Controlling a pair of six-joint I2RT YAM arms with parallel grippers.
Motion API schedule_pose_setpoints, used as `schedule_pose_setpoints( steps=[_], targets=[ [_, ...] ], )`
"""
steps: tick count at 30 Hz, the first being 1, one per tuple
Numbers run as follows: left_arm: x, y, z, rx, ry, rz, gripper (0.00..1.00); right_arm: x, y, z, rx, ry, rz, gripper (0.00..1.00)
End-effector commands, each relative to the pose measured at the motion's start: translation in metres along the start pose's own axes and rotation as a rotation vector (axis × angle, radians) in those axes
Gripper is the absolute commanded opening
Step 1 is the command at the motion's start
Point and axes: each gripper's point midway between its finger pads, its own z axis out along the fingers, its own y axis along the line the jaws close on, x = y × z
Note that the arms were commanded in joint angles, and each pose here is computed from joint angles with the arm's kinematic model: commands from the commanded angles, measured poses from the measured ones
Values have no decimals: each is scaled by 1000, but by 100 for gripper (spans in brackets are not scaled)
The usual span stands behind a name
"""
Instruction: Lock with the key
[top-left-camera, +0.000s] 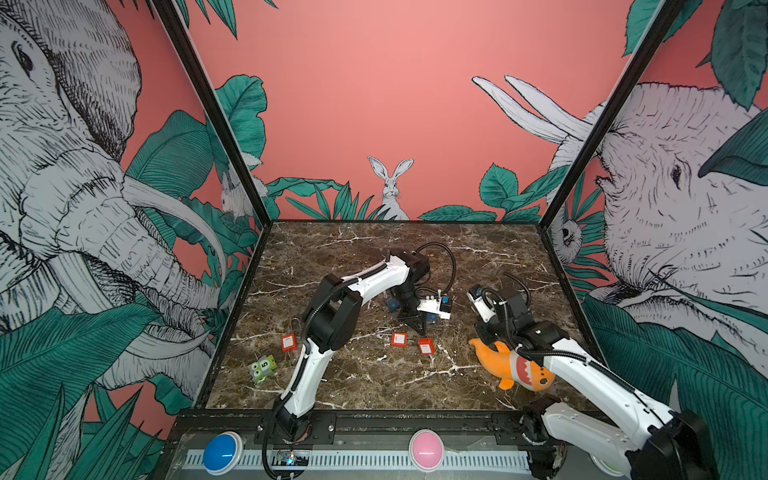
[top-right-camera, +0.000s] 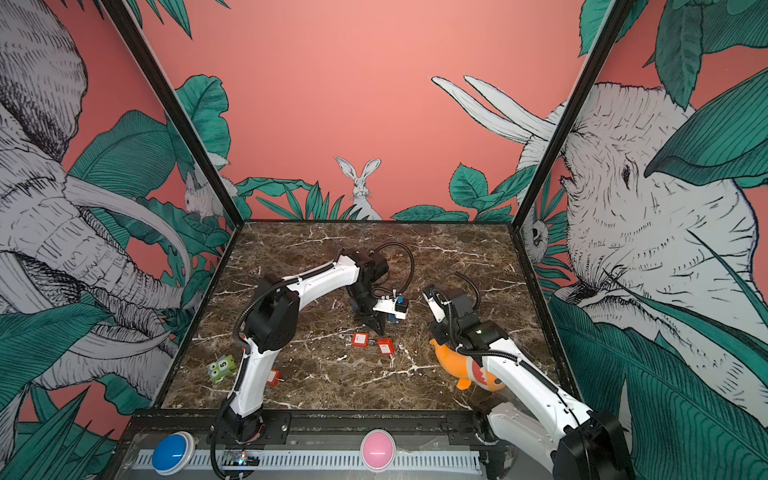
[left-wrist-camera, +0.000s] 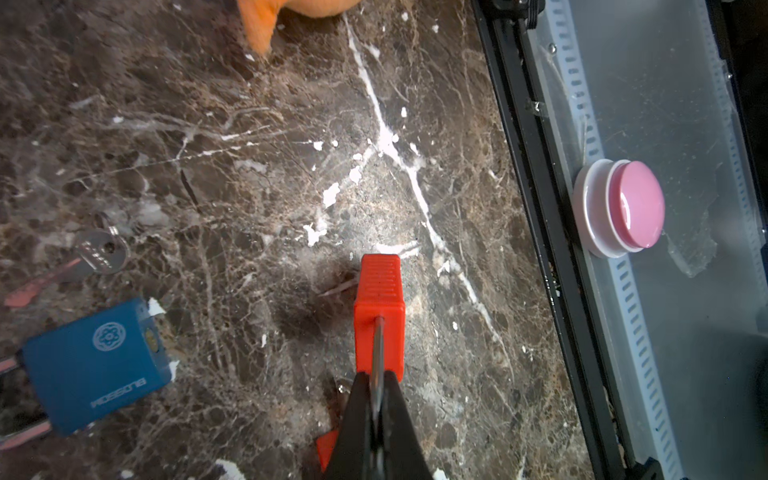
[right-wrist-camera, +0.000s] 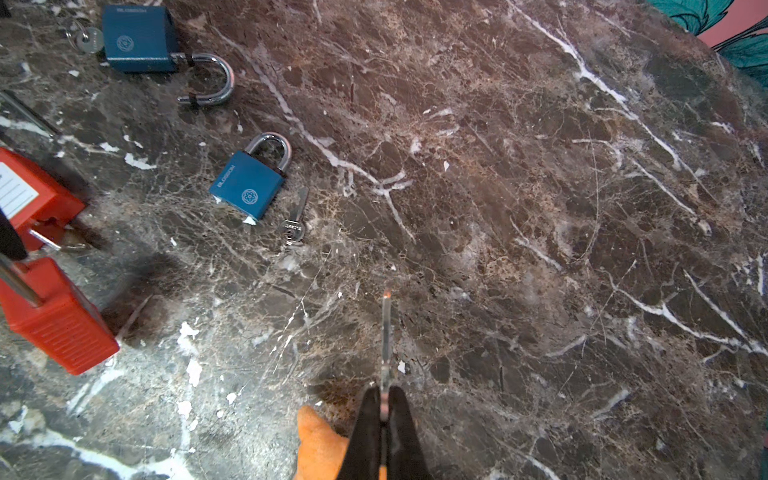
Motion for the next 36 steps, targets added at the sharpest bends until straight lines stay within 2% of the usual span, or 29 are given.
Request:
schedule_pose_setpoints(
  steps=[1, 6, 10, 15, 18, 23, 29, 36],
  targets=[
    [-10, 2, -7, -14, -4, -5, 0, -10, -2, -2, 5, -51, 37, 0],
    [-8, 10, 1, -10, 23, -21, 0, -9, 4, 0, -25, -51, 41, 0],
    [-3, 22, 4, -73, 45, -31, 0, -8, 4, -1, -28, -54, 38, 0],
    [-9, 33, 4, -124, 19, 0, 0, -10, 3, -4, -26, -53, 46, 0],
    [-10, 39, 6, -133, 17, 13, 5, -14, 4, -4, -35, -59, 63, 0],
    [-8, 43, 10, -133, 31, 24, 10, -15, 6, 0, -44, -60, 81, 0],
    [-5, 35, 14, -85, 37, 49, 8, -18, 8, 2, -59, -62, 79, 0],
    [-5, 40, 17, -81, 41, 38, 14, -20, 11, 5, -76, -55, 81, 0]
  ],
)
